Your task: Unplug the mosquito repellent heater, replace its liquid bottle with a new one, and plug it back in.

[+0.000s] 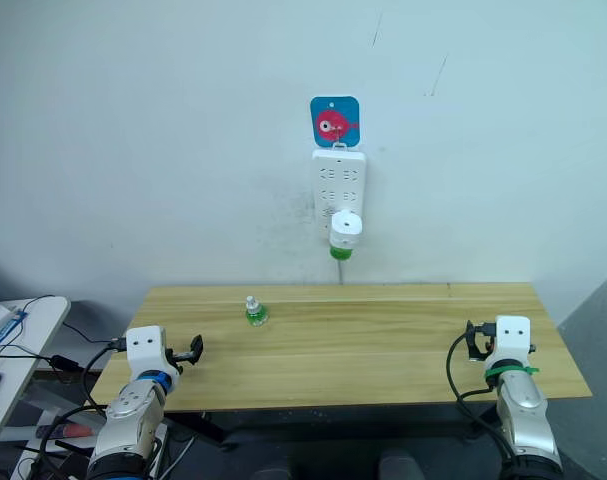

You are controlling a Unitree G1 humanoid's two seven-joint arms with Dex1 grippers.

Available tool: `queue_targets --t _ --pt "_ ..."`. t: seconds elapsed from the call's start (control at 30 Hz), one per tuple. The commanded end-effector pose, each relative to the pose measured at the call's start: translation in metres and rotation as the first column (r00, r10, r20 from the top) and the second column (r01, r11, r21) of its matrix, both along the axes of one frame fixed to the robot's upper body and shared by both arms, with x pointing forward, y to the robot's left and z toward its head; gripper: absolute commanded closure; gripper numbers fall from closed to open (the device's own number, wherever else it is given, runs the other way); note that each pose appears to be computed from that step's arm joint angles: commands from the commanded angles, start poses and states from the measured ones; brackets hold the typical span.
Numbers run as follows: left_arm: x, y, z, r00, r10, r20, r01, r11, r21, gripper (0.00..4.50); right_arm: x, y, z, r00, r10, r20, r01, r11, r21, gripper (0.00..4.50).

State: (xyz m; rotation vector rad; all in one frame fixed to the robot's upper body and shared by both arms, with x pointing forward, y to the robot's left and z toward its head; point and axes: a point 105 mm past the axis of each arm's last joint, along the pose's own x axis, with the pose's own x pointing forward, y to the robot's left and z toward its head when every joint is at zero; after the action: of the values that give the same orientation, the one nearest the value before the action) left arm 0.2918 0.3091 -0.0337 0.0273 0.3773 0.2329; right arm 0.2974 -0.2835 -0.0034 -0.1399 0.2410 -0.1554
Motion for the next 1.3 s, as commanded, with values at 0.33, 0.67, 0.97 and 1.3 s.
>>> queue_targets --t 0.33,0.67,0.97,1.3 --pt "0.004 0.012 0.015 0.999 0.027 0.037 -0.028 0.999 0.044 0.0 0.007 0.002 0.015 0.999 0.021 0.049 -0.02 0.999 -0.029 0.02" --pt "0.004 0.001 0.019 0.997 -0.039 0.06 0.039 0.999 0.003 0.0 0.01 0.007 0.015 0.998 0.055 0.042 -0.053 0.998 -0.036 0.02" --pt "0.009 -0.027 0.103 0.906 -0.361 0.221 0.349 0.933 0.094 0.0 0.015 0.036 0.061 0.965 0.229 0.128 -0.224 0.973 -0.057 0.02" --pt "0.051 -0.12 0.226 0.551 -0.769 0.324 0.762 0.622 0.181 0.18 0.023 0.118 0.178 0.734 0.617 0.284 -0.632 0.774 -0.047 0.0"
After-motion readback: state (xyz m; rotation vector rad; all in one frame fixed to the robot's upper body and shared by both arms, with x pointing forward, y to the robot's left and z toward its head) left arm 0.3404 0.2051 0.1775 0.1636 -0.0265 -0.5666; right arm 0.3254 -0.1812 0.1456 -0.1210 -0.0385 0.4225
